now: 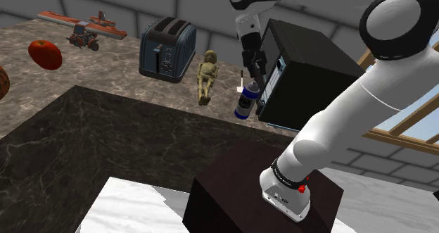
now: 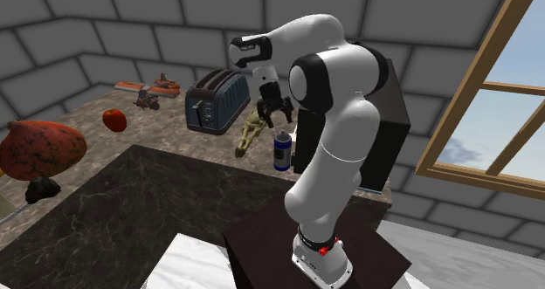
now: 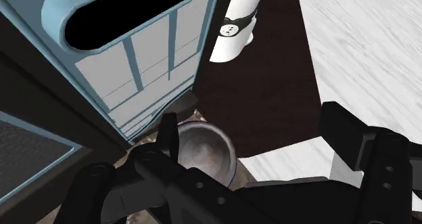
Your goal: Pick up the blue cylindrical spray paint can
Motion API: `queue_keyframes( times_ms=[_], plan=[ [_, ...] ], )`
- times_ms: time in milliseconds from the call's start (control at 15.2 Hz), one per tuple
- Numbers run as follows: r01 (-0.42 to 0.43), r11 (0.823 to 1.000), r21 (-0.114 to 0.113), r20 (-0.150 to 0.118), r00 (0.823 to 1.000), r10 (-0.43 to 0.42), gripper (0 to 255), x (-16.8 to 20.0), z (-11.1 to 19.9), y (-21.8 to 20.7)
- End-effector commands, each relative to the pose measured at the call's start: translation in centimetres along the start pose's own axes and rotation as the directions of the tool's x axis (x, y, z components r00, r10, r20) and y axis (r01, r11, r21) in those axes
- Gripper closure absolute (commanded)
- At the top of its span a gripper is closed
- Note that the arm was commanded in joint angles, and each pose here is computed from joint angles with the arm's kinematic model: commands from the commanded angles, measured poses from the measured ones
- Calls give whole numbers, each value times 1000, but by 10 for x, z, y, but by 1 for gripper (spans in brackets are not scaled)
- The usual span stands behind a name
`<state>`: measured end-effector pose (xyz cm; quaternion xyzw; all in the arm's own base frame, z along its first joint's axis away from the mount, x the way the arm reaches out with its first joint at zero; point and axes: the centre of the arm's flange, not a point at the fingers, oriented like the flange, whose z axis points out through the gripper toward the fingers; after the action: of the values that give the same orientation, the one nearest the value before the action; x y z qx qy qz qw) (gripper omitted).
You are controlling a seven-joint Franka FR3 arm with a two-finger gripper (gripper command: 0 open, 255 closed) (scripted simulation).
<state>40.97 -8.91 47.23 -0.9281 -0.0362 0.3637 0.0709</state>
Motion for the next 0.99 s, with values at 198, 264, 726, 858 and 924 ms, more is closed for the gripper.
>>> queue_keyframes(
  times_ms=[198, 264, 726, 858, 924],
  plan=[
    [75, 996, 54, 267, 960, -87, 0, 74, 27, 38],
    [75, 996, 54, 267, 960, -87, 0, 78, 31, 39],
    [75, 996, 54, 267, 960, -87, 0, 94, 48, 43],
    [75, 996, 54, 267, 960, -87, 255, 94, 48, 43],
    [75, 996, 54, 267, 960, -87, 255, 94, 48, 43]
  ],
)
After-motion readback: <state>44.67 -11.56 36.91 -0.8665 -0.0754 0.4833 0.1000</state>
